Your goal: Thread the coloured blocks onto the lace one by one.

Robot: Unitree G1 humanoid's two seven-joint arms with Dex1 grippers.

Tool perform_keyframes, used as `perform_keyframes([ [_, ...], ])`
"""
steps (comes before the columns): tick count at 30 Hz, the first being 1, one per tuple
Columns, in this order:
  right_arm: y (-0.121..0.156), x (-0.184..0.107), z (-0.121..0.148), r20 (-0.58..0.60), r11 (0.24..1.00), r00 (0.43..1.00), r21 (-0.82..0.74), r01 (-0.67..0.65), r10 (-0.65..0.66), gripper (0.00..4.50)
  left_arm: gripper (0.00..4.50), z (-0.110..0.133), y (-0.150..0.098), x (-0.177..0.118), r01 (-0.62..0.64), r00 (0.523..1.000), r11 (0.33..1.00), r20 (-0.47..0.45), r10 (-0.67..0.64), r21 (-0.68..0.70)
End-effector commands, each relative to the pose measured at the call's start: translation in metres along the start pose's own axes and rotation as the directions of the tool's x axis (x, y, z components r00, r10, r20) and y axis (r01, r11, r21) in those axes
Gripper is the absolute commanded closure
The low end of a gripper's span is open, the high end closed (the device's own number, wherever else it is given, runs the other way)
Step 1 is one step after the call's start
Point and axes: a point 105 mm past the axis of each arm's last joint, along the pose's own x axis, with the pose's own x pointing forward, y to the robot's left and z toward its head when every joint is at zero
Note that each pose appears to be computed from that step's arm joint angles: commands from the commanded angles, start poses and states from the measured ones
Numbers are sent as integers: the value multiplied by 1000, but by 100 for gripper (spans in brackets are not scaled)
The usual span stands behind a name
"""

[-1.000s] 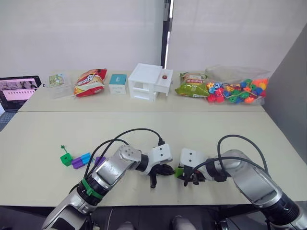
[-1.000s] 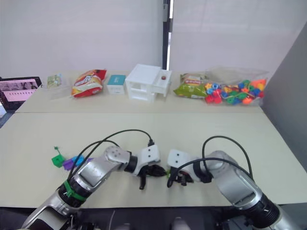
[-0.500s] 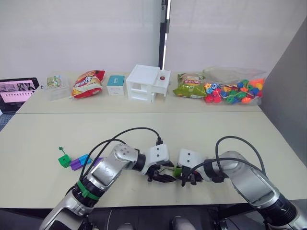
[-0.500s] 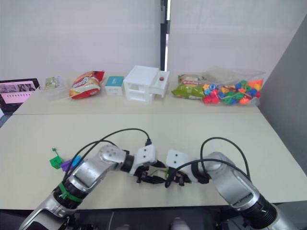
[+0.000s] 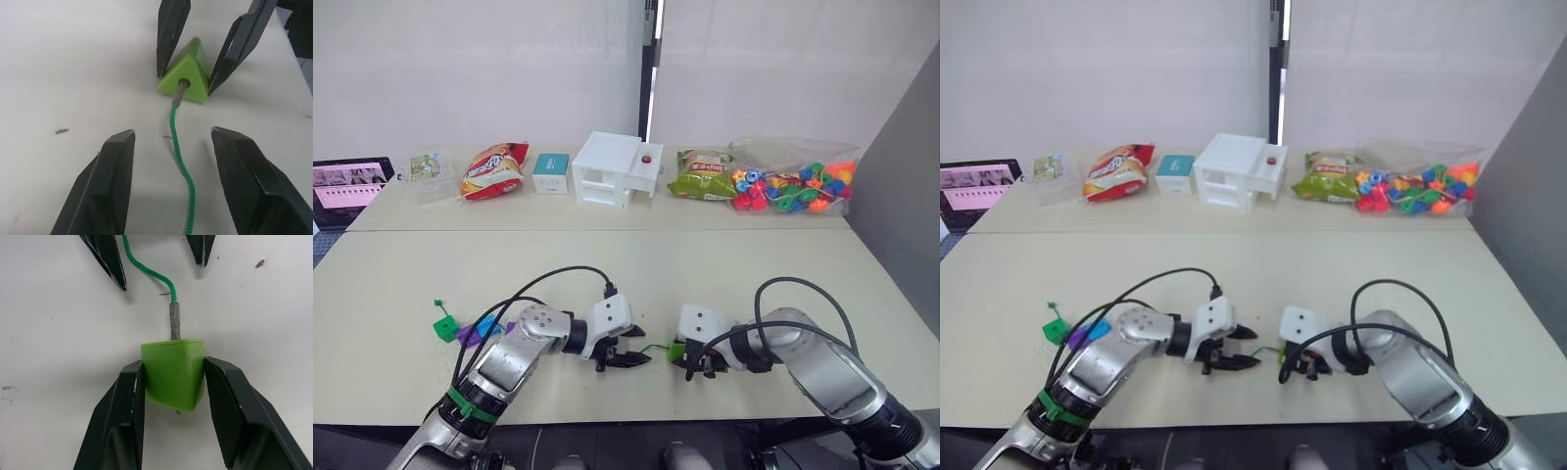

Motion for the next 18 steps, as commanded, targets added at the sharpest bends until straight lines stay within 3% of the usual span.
perform_keyframes([
  [1, 7, 6, -8, -28, 999, 999, 23, -40, 41, 319, 302, 3, -1, 6, -4, 1000, 1000, 20, 3, 16],
  [5, 8, 5, -9, -31, 999, 999, 22, -38, 39, 319, 434, 4, 0, 9, 6, 1000, 999, 22, -7, 41],
  [6, 8, 5, -9, -30, 999, 999, 23, -39, 39, 319, 449, 5, 1, 9, 4, 1000, 999, 26, -5, 43],
  [18, 12, 7, -8, -25, 999, 999, 28, -43, 44, 319, 449, 19, -3, 11, 53, 998, 991, 38, -58, 121],
])
